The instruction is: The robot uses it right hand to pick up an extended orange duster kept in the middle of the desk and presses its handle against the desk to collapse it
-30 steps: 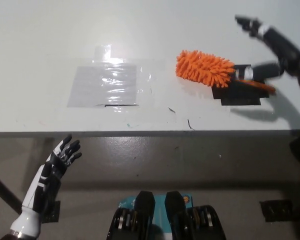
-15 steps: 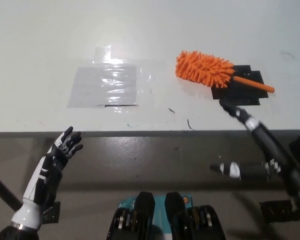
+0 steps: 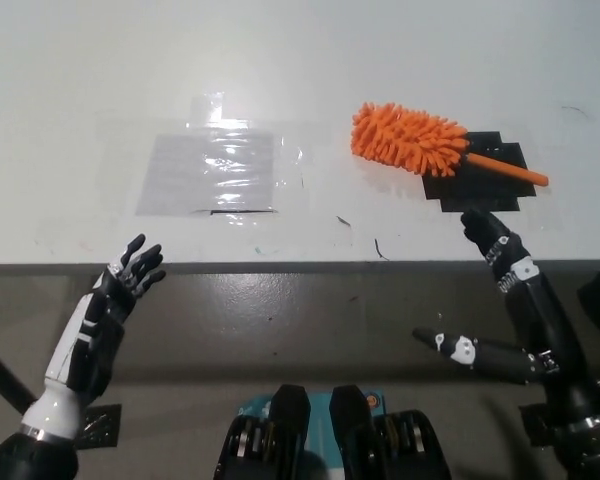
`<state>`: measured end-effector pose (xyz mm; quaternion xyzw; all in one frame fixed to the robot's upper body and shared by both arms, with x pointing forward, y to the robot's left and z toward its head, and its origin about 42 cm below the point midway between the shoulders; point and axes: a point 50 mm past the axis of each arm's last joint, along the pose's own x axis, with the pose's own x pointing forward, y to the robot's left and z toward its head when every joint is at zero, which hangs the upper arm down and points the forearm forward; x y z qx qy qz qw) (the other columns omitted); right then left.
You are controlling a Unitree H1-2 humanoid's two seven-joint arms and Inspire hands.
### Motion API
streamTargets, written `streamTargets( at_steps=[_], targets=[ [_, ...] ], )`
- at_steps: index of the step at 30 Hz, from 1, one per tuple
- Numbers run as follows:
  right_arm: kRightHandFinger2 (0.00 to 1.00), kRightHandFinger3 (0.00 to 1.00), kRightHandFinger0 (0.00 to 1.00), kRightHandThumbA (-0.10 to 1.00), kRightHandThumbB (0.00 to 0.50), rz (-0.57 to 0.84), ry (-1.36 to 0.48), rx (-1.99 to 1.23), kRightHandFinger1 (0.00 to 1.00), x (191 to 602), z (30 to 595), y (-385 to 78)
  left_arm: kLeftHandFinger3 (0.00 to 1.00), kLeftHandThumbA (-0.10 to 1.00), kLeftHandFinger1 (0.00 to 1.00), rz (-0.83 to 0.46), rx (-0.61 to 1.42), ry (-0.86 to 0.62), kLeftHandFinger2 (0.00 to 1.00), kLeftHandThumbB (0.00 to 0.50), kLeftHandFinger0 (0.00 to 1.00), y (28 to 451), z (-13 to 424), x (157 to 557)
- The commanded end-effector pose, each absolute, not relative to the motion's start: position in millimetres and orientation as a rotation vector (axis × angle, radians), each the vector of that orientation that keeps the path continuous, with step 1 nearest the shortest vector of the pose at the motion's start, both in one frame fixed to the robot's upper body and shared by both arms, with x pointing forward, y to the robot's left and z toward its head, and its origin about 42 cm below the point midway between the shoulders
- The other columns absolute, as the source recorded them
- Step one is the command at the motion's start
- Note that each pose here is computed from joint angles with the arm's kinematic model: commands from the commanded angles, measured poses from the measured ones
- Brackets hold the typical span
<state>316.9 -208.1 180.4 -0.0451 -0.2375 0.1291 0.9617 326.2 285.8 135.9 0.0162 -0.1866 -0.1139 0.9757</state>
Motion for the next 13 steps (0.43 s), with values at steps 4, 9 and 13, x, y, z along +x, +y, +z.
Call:
streamTargets(
  at_steps=[4,9,13],
  targets=[
    [1.0,1.0,1.0,1.0,0.122,0.148,-0.54,0.053,1.0,337,172,-214,1.0,0.97,1.0,-0.265,0.057,-0.433,1.0,0.259,1.0,289,155,337],
    [1.0,1.0,1.0,1.0,0.141,0.169,-0.469,0.075,1.0,345,160,-216,1.0,0.97,1.0,-0.267,0.074,-0.438,1.0,0.229,1.0,293,157,335],
    [1.0,1.0,1.0,1.0,0.143,0.184,-0.444,0.074,1.0,343,154,-215,1.0,0.97,1.0,-0.261,0.08,-0.428,1.0,0.239,1.0,295,152,331]
  ],
)
